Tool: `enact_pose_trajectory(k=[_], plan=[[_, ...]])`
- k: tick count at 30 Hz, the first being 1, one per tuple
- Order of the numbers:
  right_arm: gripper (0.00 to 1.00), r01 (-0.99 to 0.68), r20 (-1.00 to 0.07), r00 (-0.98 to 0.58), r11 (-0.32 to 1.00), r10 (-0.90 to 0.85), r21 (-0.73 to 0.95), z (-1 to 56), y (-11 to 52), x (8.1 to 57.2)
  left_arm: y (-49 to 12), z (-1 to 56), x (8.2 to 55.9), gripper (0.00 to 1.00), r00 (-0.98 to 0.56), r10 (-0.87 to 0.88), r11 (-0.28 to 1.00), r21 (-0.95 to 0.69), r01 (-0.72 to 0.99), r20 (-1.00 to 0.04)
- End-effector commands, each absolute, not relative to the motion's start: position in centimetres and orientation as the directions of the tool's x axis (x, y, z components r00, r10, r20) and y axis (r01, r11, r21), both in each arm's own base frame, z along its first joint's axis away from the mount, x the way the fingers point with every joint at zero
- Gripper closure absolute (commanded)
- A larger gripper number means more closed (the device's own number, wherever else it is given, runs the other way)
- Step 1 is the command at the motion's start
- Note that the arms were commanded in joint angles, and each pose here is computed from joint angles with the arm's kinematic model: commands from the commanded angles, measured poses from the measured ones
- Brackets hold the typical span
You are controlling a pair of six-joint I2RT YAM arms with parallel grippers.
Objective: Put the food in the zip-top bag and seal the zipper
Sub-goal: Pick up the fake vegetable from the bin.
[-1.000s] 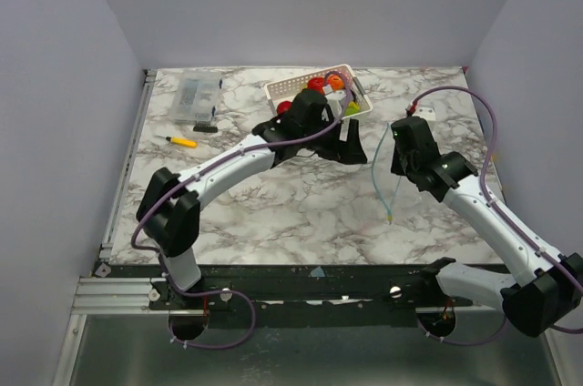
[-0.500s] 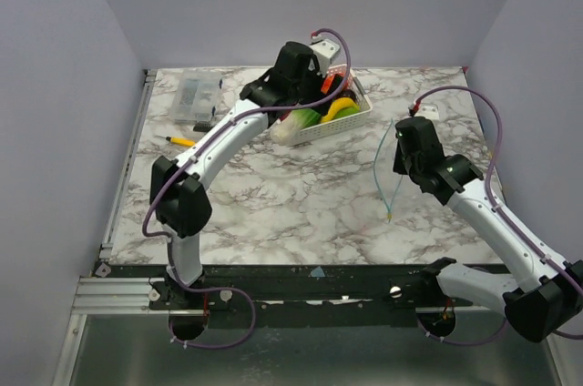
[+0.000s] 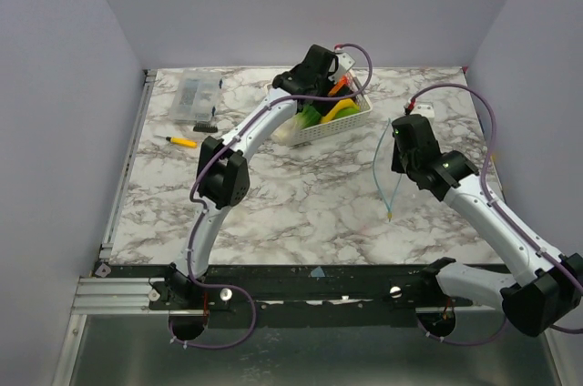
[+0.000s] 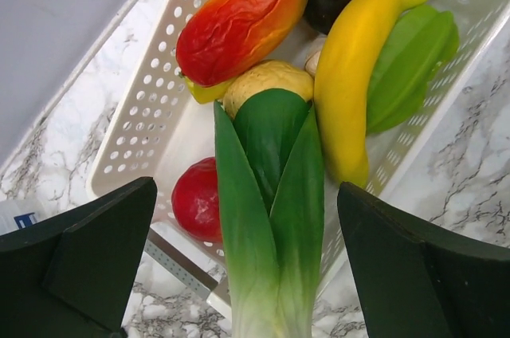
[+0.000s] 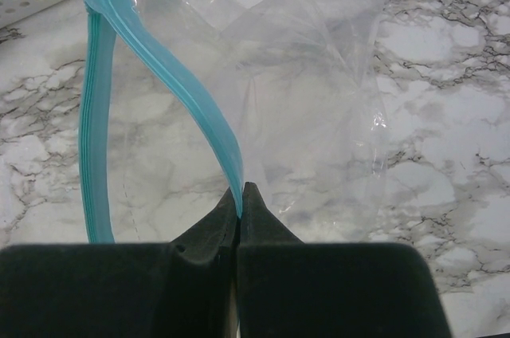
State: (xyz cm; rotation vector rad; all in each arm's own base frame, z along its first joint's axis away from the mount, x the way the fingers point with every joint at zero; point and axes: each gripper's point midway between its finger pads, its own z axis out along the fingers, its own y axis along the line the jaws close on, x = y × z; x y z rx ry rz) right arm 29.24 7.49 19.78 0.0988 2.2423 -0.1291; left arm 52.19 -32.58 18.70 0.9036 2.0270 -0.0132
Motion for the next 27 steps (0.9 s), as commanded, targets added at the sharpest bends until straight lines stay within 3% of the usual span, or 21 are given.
enact_pose_trajectory(k=[1,7,10,16,23,27], plan=[[0.99,0.094,-0.782,-0.624,0.994,0.013,-0.058,20.2,7.9,29.7,-31.6,16.8,52.9,0.01,-0.372,0.622,0.735,0.349,0.581,-0.689],[0.99,0.093,-0.776,-0.63,0.994,0.012,-0.06,20.2,8.0,29.7,-31.4,13.4,53.0,0.02,-0.415,0.651,0.723,0.354,0.593,-0.636],[0.99,0.096,-0.776,-0.63,0.994,0.016,-0.057,20.3,8.0,29.7,-31.2,12.7,53.2,0.07,-0.42,0.656,0.72,0.354,0.596,-0.627],[0.99,0.096,-0.774,-0.632,0.994,0.024,-0.048,20.4,8.0,29.5,-31.2,12.8,53.5,0.36,-0.406,0.662,0.712,0.357,0.605,-0.63],[0.99,0.109,-0.768,-0.639,0.994,0.05,-0.025,20.6,8.4,29.6,-31.9,18.0,52.1,0.84,-0.362,0.615,0.716,0.304,0.628,-0.7],[0.99,0.121,-0.766,-0.635,0.992,0.096,0.024,20.8,9.0,29.8,-32.0,24.7,50.5,0.93,-0.303,0.525,0.742,0.254,0.621,-0.795]])
